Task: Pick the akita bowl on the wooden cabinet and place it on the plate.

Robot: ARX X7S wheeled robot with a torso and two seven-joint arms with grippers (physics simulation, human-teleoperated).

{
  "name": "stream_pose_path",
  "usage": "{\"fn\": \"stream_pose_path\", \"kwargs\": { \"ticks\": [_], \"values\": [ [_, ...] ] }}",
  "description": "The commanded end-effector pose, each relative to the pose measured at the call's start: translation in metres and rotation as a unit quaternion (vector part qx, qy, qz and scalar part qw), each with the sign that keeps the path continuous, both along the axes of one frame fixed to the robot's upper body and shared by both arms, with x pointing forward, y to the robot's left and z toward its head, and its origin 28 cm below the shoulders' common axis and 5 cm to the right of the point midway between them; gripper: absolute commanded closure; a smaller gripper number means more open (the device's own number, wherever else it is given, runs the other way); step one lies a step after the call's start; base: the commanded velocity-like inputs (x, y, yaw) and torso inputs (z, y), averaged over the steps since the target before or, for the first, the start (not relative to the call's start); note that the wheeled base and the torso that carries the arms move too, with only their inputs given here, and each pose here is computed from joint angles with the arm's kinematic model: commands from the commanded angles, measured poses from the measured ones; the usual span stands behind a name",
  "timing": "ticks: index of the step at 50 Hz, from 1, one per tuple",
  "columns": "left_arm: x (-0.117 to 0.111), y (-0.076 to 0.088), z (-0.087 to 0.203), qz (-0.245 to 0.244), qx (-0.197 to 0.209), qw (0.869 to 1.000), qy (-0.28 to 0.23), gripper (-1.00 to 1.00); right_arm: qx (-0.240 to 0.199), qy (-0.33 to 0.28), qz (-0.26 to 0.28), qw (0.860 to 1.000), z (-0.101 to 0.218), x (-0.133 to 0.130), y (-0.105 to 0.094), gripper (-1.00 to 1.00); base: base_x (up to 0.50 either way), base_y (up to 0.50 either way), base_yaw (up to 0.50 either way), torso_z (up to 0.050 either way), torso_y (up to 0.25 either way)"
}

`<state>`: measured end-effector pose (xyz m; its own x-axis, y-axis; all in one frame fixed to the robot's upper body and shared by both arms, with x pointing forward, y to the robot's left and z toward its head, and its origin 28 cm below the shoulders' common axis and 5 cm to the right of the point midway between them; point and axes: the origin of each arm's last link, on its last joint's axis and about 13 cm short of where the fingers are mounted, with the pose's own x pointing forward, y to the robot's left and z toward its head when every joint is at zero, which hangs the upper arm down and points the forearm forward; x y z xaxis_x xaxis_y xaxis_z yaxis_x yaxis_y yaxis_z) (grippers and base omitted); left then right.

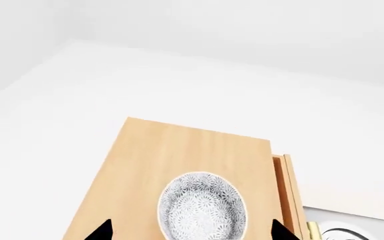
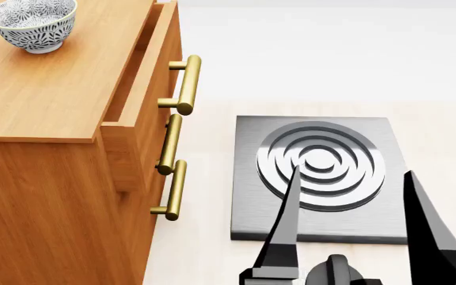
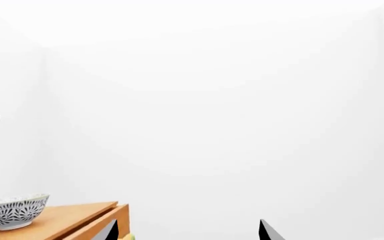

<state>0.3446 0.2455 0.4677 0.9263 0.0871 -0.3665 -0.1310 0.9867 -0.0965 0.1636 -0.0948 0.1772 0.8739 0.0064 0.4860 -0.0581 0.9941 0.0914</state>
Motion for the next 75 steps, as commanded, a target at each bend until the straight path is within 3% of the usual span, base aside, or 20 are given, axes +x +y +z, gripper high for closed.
{"fn": "stream_pose_path", "kwargs": {
  "ticks": [1, 7, 9, 10, 13, 14, 28, 30, 49, 52, 68, 75],
  "values": [
    [0.0, 0.008, 0.005, 0.012, 0.02, 0.999, -0.03, -1.0, 0.0, 0.005, 0.0, 1.0, -0.002, 0.002, 0.0, -1.0, 0.0, 0.0, 0.0, 0.0, 0.0],
    [0.007, 0.012, -0.006, 0.043, 0.031, 0.998, -0.02, -1.0, 0.001, 0.006, -0.002, 1.0, -0.003, 0.003, -0.001, -1.0, 0.0, 0.0, 0.0, 0.0, 0.0],
    [0.009, 0.013, -0.006, 0.043, 0.018, 0.999, -0.028, -1.0, 0.0, 0.007, -0.002, 1.0, -0.003, 0.003, -0.001, -1.0, 0.0, 0.0, 0.0, 0.0, 0.0],
    [0.013, 0.014, -0.006, 0.057, 0.027, 0.997, -0.052, -1.0, -0.001, 0.008, -0.002, 1.0, -0.004, 0.003, 0.0, -1.0, 0.0, 0.0, 0.0, 0.0, 0.0],
    [0.012, 0.014, -0.011, 0.046, 0.049, 0.997, -0.029, -1.0, -0.002, 0.009, -0.003, 1.0, -0.004, 0.004, 0.0, -1.0, 0.0, 0.0, 0.0, 0.0, 0.0],
    [0.013, 0.013, -0.018, 0.023, 0.036, 0.999, 0.0, -1.0, -0.004, 0.011, -0.003, 1.0, -0.005, 0.004, 0.0, -1.0, 0.0, 0.0, 0.0, 0.0, 0.0],
    [0.014, 0.014, -0.027, 0.018, -0.01, 1.0, 0.024, -1.0, -0.006, 0.015, -0.005, 1.0, -0.007, 0.006, 0.0, -1.0, 0.0, 0.0, 0.0, 0.0, 0.0],
    [0.015, 0.014, -0.029, 0.027, 0.006, 0.999, 0.022, -1.0, -0.006, 0.016, -0.004, 1.0, -0.007, 0.006, 0.0, -1.0, 0.0, 0.0, 0.0, 0.0, 0.0],
    [0.018, 0.022, -0.031, 0.052, 0.014, 0.998, 0.01, -1.0, -0.008, 0.018, -0.003, 1.0, -0.009, 0.007, 0.0, -1.0, 0.0, 0.0, 0.0, 0.0, 0.0],
    [0.019, 0.023, -0.031, 0.064, 0.035, 0.997, 0.005, -1.0, -0.007, 0.019, -0.003, 1.0, -0.009, 0.007, 0.001, -1.0, 0.0, 0.0, 0.0, 0.0, 0.0],
    [0.023, 0.025, -0.038, 0.061, 0.023, 0.998, 0.007, -1.0, -0.01, 0.023, -0.003, 1.0, -0.011, 0.009, 0.001, -1.0, 0.0, 0.0, 0.0, 0.0, -0.024],
    [0.024, 0.024, -0.039, 0.051, 0.042, 0.998, 0.008, -1.0, -0.01, 0.023, -0.002, 1.0, -0.011, 0.009, 0.001, -1.0, 0.0, 0.0, 0.0, 0.0, -0.245]
  ]
}}
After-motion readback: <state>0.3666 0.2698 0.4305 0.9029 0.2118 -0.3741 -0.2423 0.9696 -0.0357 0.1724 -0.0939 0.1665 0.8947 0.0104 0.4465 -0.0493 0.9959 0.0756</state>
